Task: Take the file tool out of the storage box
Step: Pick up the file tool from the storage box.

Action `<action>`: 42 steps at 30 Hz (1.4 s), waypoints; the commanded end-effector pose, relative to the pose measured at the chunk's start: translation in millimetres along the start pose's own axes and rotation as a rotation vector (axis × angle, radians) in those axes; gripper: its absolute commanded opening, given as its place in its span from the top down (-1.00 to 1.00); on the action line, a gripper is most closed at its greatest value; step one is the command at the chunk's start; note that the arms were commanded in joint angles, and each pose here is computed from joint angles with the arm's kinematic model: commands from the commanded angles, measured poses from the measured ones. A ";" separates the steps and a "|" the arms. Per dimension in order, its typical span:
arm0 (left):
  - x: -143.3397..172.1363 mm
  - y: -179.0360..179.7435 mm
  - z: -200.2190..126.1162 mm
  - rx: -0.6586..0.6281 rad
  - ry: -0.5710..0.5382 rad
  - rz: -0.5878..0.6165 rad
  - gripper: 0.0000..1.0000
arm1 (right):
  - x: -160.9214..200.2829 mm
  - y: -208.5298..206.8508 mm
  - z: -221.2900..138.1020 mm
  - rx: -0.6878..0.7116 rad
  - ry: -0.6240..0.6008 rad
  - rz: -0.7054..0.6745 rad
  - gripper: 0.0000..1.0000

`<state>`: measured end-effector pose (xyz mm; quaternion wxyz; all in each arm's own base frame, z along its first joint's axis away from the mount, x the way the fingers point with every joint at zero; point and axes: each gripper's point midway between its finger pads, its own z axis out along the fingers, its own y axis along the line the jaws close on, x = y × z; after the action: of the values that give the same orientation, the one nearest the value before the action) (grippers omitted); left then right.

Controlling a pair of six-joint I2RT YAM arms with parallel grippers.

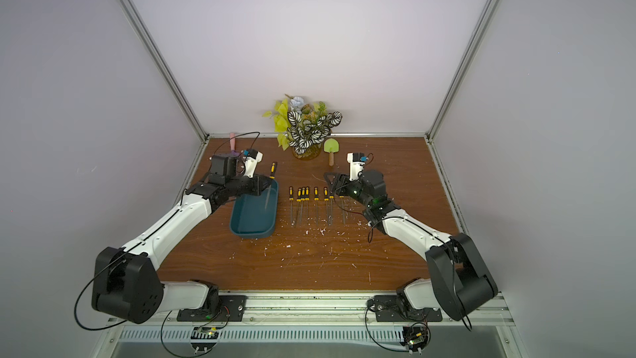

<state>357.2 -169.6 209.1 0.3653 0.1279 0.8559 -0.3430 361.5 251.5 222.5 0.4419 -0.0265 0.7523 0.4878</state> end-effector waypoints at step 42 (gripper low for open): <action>31.3 -67.7 -4.5 0.477 0.125 -0.105 -0.99 | 4.9 115.6 35.8 -0.574 0.116 0.033 1.00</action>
<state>289.8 -224.4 230.2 0.2268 0.1900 0.7459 -0.5967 320.0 364.9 264.5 0.3162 -0.1654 0.6247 0.6946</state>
